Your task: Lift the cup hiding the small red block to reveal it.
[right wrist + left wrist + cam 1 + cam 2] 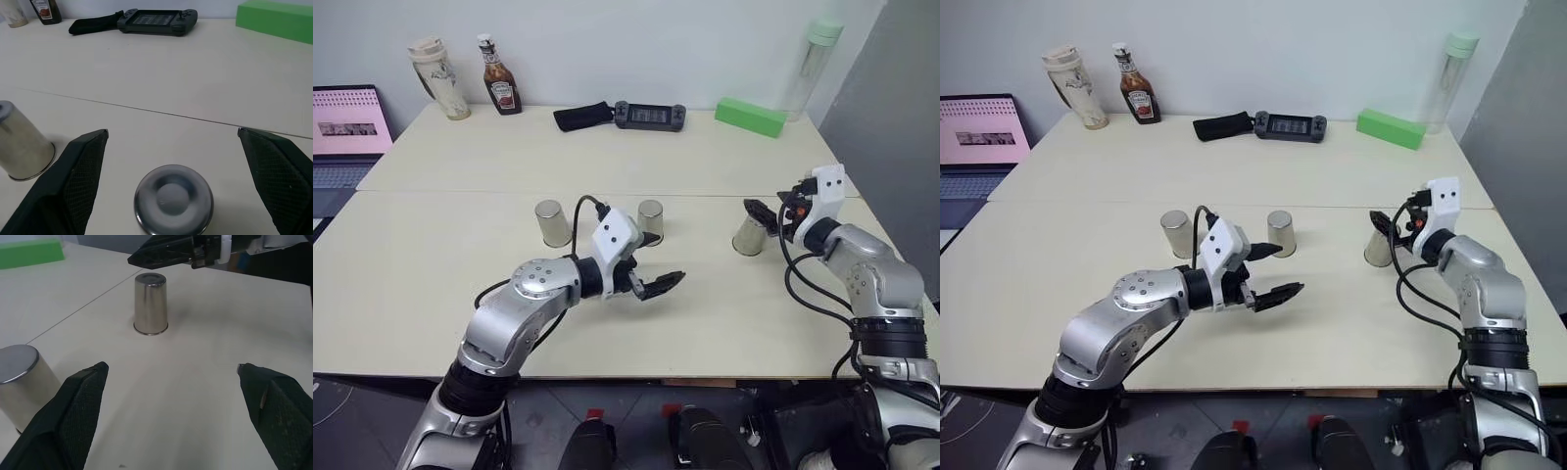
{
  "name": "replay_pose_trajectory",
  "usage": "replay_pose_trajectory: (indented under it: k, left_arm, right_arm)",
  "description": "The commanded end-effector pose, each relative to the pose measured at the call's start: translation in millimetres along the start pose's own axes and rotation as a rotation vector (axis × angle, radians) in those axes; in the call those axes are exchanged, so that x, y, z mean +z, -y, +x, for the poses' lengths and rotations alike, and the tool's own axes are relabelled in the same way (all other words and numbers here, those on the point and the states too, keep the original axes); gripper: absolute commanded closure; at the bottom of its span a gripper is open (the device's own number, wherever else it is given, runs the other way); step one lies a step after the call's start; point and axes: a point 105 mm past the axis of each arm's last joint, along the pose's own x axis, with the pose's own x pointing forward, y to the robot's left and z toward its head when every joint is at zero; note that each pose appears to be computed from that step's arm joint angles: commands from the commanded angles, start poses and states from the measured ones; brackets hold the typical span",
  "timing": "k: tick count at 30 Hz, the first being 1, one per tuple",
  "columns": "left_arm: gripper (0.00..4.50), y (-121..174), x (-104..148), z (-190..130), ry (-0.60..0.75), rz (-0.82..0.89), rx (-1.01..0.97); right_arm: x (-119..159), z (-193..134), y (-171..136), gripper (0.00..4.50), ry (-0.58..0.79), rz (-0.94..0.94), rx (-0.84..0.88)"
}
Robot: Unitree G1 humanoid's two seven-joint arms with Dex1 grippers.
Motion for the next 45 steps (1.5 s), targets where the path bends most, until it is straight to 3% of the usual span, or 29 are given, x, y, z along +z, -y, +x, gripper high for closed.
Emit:
replay_pose_trajectory:
  k: [1,18,22,23,26,36,45]
  left_arm:
    - [0.01,1.2,11.9,0.2,0.035,0.045,0.007]
    - [0.01,-3.6,11.2,-0.9,0.034,0.042,0.039]
    - [0.00,-0.3,11.5,0.9,0.036,0.040,0.031]
    - [0.00,0.7,11.3,1.5,0.036,0.039,0.029]
    - [0.00,2.4,10.4,2.3,0.037,0.032,0.024]
    - [0.00,-0.9,2.6,-3.1,0.007,0.030,0.022]
    - [0.00,-6.6,-0.5,-1.6,0.000,0.041,0.052]
  right_arm:
    - [7.4,3.4,-1.4,0.00,0.023,-0.040,0.001]
    - [-27.2,14.0,5.8,0.00,-0.065,0.013,-0.063]
    - [-22.2,14.4,6.1,0.78,-0.043,0.005,-0.063]
    - [-21.3,14.2,5.2,1.19,-0.041,0.000,-0.058]
    - [-17.9,13.5,-0.3,1.84,-0.032,-0.008,-0.033]
    - [26.5,-1.7,-21.2,1.85,0.018,-0.099,0.066]
    - [15.9,-8.1,-17.7,1.85,-0.035,-0.111,0.038]
